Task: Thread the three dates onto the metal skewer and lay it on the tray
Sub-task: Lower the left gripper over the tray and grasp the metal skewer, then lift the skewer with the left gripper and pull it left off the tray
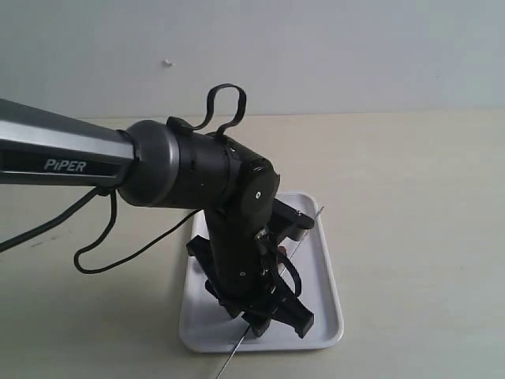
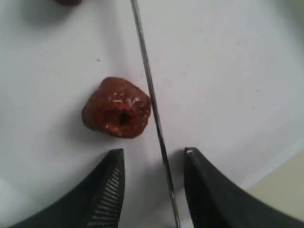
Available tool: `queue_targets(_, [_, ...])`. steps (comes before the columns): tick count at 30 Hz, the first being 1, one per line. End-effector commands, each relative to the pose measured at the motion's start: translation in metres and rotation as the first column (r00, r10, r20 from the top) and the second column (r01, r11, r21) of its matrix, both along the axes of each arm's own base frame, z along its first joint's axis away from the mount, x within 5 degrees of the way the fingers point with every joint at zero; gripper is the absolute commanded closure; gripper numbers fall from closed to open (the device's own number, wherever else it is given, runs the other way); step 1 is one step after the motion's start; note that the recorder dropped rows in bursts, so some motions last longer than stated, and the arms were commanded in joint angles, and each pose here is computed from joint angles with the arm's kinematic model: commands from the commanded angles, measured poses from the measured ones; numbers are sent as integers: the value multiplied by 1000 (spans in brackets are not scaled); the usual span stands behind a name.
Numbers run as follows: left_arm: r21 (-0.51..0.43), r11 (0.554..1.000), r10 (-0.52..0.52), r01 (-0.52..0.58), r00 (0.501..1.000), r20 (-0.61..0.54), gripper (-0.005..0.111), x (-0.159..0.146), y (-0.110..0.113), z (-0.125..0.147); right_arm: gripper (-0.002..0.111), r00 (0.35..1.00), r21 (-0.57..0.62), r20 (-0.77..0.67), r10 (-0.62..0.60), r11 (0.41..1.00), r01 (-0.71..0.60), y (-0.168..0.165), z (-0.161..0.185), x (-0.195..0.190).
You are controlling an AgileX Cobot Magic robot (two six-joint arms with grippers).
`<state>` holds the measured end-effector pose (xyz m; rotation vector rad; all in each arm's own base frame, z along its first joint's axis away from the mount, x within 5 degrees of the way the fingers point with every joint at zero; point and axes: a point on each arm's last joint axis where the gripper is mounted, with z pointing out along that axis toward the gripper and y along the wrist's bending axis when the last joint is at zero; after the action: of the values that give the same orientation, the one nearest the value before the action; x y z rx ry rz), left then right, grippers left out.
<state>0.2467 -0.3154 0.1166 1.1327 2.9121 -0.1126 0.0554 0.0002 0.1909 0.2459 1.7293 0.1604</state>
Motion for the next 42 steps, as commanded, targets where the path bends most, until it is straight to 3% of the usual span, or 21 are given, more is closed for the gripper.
queue_targets(1, [10,1000,-2,2,1000,-2,65,0,-1,-6,108,1000,-12,2,-6,1000,6,0,-1,0])
queue_targets(4, [10,1000,-2,2,1000,-2,71,0,-1,-6,108,1000,-12,2,-6,1000,6,0,-1,0])
queue_targets(10, [10,1000,-2,2,1000,-2,107,0,-1,-6,108,1000,-12,2,-6,1000,6,0,-1,0])
queue_targets(17, [13,1000,-4,5,1000,-5,107,0,0,-5,108,1000,-11,2,-6,1000,6,0,-1,0])
queue_targets(21, [4,1000,-29,29,1000,2,107,-2,1,9,108,1000,-11,2,-6,1000,6,0,-1,0])
queue_targets(29, [-114,986,-107,122,986,128,107,-7,7,80,108,1000,-11,2,-6,1000,6,0,-1,0])
queue_targets(35, [-86,975,-183,204,962,201,107,-17,29,131,108,1000,-11,2,-6,1000,6,0,-1,0])
queue_targets(39, [-39,976,-196,213,945,261,107,-23,47,148,108,1000,-11,2,-6,1000,6,0,-1,0])
queue_targets(42, [-76,984,-130,159,947,292,107,-25,58,150,108,1000,-11,2,-6,1000,6,0,-1,0])
